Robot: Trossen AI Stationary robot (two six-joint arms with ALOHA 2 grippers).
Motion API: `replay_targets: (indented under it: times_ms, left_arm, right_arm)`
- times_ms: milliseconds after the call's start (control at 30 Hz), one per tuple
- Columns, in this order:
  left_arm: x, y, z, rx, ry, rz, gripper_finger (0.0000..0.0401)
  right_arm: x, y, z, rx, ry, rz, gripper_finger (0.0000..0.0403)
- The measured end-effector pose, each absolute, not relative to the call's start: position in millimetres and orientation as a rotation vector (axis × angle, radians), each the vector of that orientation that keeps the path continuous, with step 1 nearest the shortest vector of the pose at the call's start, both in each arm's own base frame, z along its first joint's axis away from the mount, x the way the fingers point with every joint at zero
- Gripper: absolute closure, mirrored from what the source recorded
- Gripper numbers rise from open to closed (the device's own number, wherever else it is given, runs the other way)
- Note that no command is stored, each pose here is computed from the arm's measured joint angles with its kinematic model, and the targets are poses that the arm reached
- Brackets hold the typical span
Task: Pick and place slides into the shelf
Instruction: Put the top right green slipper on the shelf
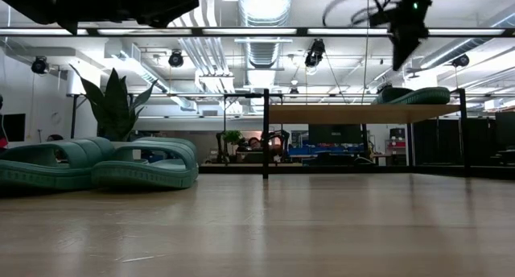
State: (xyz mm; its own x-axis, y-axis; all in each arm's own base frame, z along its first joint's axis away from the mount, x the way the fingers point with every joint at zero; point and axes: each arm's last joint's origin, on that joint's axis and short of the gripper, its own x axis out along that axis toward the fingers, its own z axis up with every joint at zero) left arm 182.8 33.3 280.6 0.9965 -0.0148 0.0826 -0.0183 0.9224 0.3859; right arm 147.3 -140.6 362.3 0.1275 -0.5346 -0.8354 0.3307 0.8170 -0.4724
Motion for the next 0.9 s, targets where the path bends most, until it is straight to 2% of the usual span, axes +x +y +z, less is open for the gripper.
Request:
replay_targets:
  times_ms: [133,267,433,533,667,767,900]
  left_arm:
    - [183,33,279,0.39,-0.069,-0.001,0.0192]
    - [183,33,276,0.381,-0.038,-0.007,0.0193]
    - [183,33,275,0.378,-0.026,-0.009,0.0192]
    - [183,33,275,0.378,-0.025,-0.01,0.0192]
    - [183,33,275,0.378,-0.025,-0.01,0.0193]
    - [182,33,275,0.378,-0.029,-0.009,0.0192]
    - [181,33,277,0.381,-0.041,-0.006,0.0193]
  right_arm:
    - [155,-121,382,-0.057,0.993,-0.398,0.0266]
    - [165,-99,393,-0.04,0.589,-0.095,0.0268]
    - [174,-75,381,-0.088,0.223,-0.015,0.0274]
    - [177,-63,356,-0.107,0.124,0.03,0.0275]
    - [182,-50,310,-0.087,0.106,0.066,0.0275]
    - [189,-39,277,-0.097,0.076,-0.001,0.0275]
    - [196,-24,252,-0.159,0.018,-0.078,0.0275]
